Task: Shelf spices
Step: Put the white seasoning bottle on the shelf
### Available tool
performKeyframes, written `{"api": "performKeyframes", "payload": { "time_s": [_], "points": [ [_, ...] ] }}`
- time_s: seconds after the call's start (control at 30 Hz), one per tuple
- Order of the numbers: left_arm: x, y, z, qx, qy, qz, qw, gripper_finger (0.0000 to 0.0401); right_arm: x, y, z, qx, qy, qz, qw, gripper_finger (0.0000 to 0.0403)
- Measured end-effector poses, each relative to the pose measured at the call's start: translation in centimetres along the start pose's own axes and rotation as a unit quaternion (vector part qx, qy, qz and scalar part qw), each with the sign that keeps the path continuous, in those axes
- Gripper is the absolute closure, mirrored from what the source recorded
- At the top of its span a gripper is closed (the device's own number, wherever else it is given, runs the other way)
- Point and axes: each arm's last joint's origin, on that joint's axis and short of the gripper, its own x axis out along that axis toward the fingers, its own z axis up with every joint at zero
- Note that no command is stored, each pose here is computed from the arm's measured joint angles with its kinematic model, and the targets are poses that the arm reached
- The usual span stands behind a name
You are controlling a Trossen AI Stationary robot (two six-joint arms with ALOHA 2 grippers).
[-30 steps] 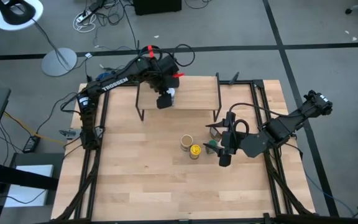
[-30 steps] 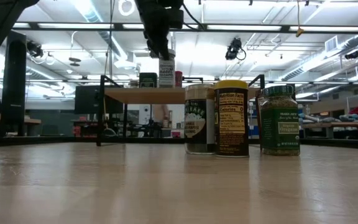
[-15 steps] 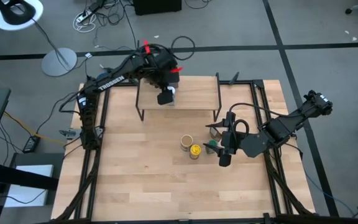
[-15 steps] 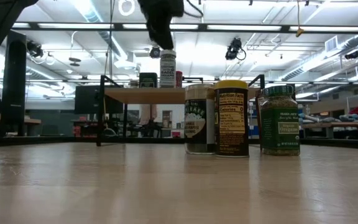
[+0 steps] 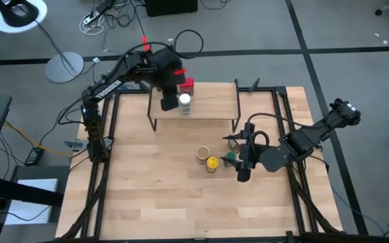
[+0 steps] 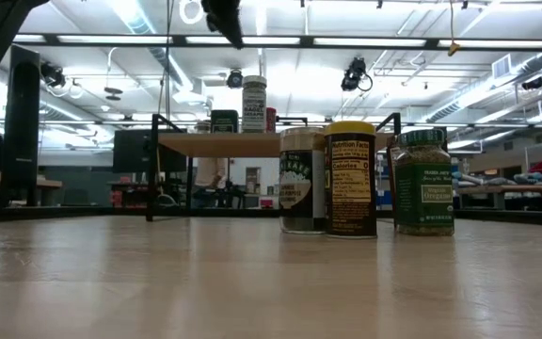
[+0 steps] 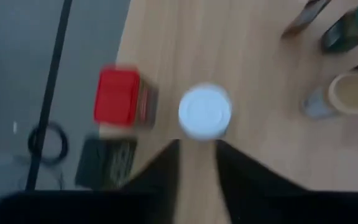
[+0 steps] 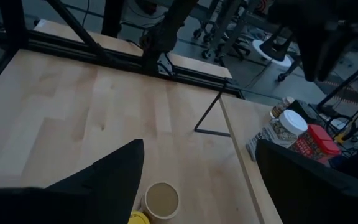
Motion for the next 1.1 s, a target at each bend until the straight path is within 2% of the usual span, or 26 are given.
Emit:
{"api": "performKeyframes", "payload": {
  "time_s": [0.07, 0.2, 0.57, 0.77, 1.1],
  "points": [
    [0.3, -0.1, -0.5, -0.004, 0.030, -0.001, 1.000, 0.0370, 0.0, 0.0, 0.0, -0.002, 0.001, 0.004, 1.000, 0.0096],
    [1.7, -0.9, -0.6, -0.003, 0.057, -0.013, 0.998, 0.0395, 0.0, 0.1, 0.0, -0.001, 0.001, 0.011, 1.000, 0.0096],
    [8.5, -2.1, -2.0, 0.007, 0.133, -0.028, 0.991, 0.0400, -0.1, 0.2, 0.0, 0.002, -0.001, 0.015, 1.000, 0.0096],
    [10.2, -1.6, -2.2, 0.003, 0.123, -0.004, 0.992, 0.0401, -0.1, 0.2, 0.0, 0.001, 0.000, 0.015, 1.000, 0.0096],
    [11.6, -1.4, -1.8, 0.007, 0.085, -0.006, 0.996, 0.0401, -0.1, 0.2, 0.0, 0.001, 0.000, 0.015, 1.000, 0.0096]
  ]
}}
